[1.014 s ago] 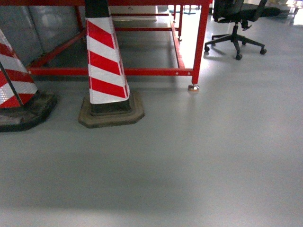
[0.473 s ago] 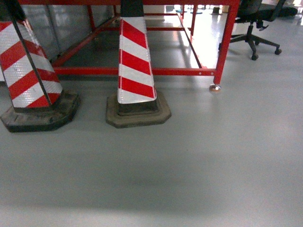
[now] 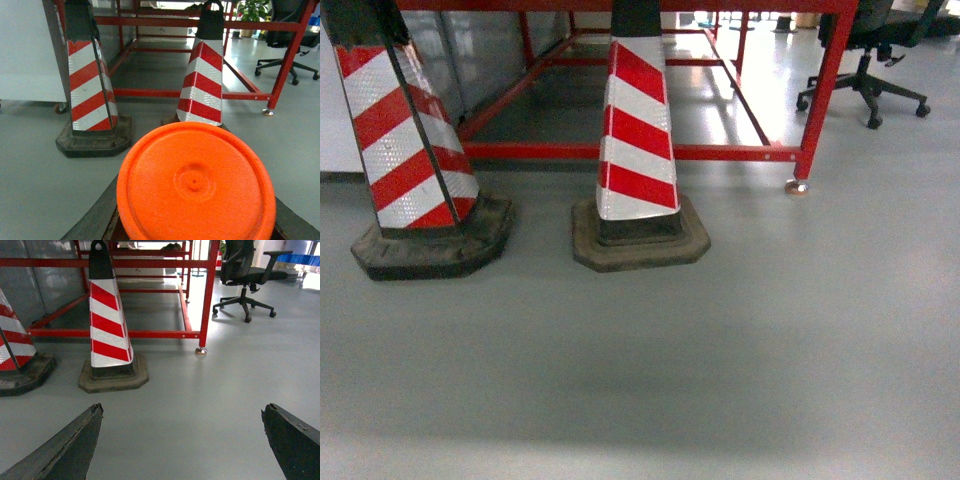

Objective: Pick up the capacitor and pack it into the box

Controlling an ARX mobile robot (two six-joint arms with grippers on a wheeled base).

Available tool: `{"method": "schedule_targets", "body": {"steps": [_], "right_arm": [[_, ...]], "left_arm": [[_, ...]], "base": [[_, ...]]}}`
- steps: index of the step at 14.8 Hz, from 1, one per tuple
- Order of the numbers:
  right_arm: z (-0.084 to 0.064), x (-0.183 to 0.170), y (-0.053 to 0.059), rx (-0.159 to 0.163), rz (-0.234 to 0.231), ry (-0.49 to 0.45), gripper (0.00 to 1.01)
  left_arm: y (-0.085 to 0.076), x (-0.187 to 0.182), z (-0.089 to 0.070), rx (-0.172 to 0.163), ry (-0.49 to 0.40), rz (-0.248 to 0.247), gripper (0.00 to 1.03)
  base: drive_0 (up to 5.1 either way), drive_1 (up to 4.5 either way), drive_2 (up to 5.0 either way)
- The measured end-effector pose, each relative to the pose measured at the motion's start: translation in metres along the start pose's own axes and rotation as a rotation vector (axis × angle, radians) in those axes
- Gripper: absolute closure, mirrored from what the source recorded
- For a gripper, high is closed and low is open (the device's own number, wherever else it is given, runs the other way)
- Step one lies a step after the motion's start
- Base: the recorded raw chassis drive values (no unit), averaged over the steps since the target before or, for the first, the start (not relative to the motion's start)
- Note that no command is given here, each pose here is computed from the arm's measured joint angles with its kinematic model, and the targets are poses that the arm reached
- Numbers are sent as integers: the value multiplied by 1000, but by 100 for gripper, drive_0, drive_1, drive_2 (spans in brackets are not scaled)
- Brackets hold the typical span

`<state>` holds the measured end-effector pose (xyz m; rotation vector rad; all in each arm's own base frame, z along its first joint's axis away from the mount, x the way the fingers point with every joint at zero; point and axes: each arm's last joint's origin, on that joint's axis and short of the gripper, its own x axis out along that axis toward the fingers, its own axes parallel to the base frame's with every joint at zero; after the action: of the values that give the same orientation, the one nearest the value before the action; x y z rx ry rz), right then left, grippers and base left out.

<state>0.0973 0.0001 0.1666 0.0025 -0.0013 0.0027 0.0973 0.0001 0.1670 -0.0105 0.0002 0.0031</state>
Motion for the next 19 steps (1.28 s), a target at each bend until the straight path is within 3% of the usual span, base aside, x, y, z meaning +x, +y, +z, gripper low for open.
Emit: {"method": "schedule_targets", "body": {"steps": [2,19], "right_arm": [[0,0,0,0,0,0,3],[0,0,0,0,-2,1,3]], "left_arm": [[0,0,0,0,0,-2,59],[0,0,0,0,0,-3,59]], "base": [[0,0,0],[-8,390,-406]]}}
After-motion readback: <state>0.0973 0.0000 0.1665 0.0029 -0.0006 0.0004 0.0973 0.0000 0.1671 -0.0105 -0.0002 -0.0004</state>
